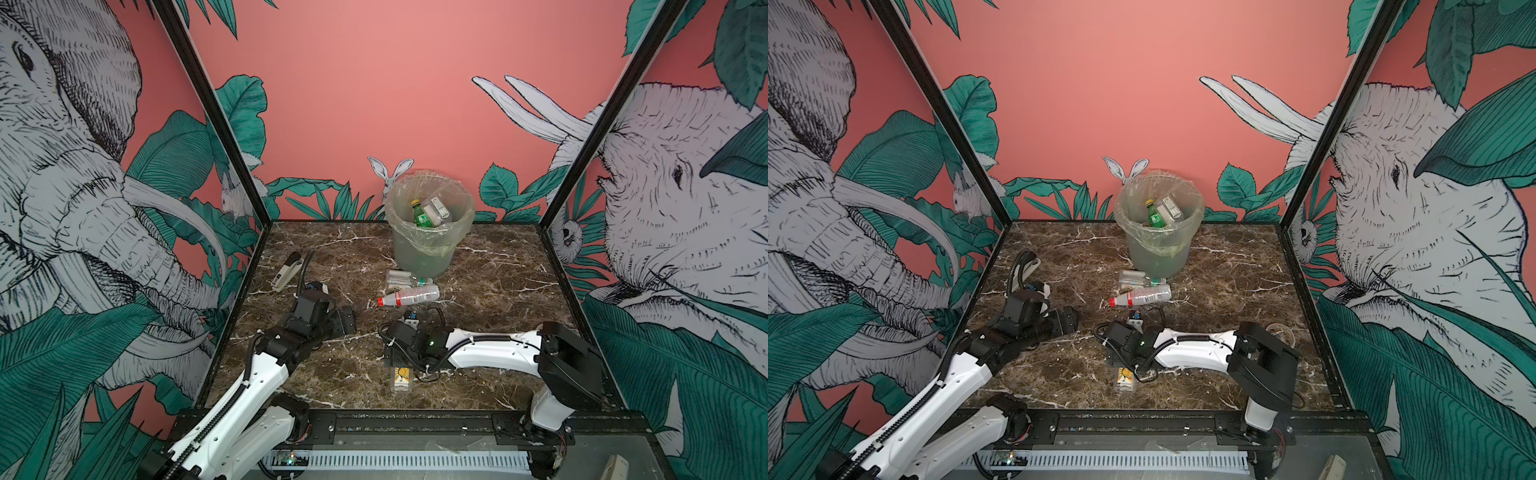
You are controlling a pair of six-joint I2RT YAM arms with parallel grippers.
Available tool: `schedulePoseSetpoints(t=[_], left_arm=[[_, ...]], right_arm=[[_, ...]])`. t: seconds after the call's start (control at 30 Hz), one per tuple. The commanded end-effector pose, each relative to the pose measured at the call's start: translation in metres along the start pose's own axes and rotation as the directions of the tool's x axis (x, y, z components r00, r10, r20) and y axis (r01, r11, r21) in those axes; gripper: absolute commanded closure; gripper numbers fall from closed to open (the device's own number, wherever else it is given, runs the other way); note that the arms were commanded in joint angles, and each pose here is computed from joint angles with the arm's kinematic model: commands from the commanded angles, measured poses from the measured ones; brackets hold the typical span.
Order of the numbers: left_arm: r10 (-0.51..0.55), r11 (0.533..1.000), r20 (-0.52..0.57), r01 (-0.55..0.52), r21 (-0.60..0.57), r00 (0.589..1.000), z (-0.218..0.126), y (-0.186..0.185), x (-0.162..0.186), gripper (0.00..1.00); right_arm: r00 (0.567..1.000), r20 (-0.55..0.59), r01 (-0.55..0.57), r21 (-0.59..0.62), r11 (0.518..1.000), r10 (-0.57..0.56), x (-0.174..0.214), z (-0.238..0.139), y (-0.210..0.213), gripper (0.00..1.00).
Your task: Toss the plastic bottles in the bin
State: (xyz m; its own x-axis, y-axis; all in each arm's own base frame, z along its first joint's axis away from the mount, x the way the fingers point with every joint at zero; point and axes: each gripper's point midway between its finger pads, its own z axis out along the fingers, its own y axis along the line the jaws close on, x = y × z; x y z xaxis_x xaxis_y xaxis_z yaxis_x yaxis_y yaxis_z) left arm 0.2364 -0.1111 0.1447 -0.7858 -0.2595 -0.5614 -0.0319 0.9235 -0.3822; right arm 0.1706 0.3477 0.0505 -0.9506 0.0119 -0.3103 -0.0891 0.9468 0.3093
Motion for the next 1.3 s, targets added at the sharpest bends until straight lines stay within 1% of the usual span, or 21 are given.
schedulePoseSetpoints(t=[0.0,0.27,0.5,0.7,0.87,0.93,1.03,1.07,1.13,1.27], left_arm=[[-0.018,0.999,-0.009,0.017,-0.028,1.0,0.0,0.009,0.006,0.01],[-0.018,0.999,-0.009,0.018,-0.029,1.0,0.0,0.01,0.007,0.01],[-0.019,0.999,-0.01,0.019,-0.028,1.0,0.001,0.01,0.007,0.01],[-0.02,0.999,-0.012,0.02,-0.028,1.0,0.001,0.011,0.008,0.01],[-0.021,0.999,-0.011,0.02,-0.03,1.0,0.0,0.011,0.009,0.01],[-0.018,0.999,-0.011,0.018,-0.028,1.0,0.0,0.011,0.009,0.01],[-0.019,0.999,-0.009,0.019,-0.028,1.0,-0.001,0.011,0.008,0.01],[-0.021,0.999,-0.011,0.02,-0.028,1.0,-0.001,0.011,0.009,0.01],[-0.024,0.999,-0.011,0.023,-0.026,1.0,-0.001,0.011,0.009,0.01],[-0.028,0.999,-0.013,0.028,-0.024,1.0,0.0,0.011,0.01,0.01]], right_arm=[[1.0,0.001,-0.005,0.011,1.0,0.005,0.0,-0.001,0.002,0.13],[1.0,0.002,-0.01,0.012,1.0,0.01,0.001,0.003,0.0,0.2],[1.0,0.0,-0.013,0.001,1.0,0.013,0.002,0.005,0.001,0.29],[1.0,-0.008,-0.012,0.001,1.0,0.012,0.004,0.008,0.0,0.34],[1.0,0.005,-0.009,-0.04,0.999,0.009,0.001,0.001,0.006,0.39],[1.0,0.023,-0.007,-0.056,0.998,0.008,-0.002,-0.004,0.007,0.4],[0.998,0.061,-0.02,-0.112,0.994,0.026,-0.01,-0.014,0.008,0.4],[0.997,0.065,-0.028,-0.122,0.992,0.036,-0.01,-0.012,0.006,0.4],[0.994,0.093,-0.042,-0.189,0.981,0.061,-0.018,-0.025,0.01,0.4],[0.988,0.128,-0.048,-0.251,0.967,0.082,-0.025,-0.037,0.008,0.41]])
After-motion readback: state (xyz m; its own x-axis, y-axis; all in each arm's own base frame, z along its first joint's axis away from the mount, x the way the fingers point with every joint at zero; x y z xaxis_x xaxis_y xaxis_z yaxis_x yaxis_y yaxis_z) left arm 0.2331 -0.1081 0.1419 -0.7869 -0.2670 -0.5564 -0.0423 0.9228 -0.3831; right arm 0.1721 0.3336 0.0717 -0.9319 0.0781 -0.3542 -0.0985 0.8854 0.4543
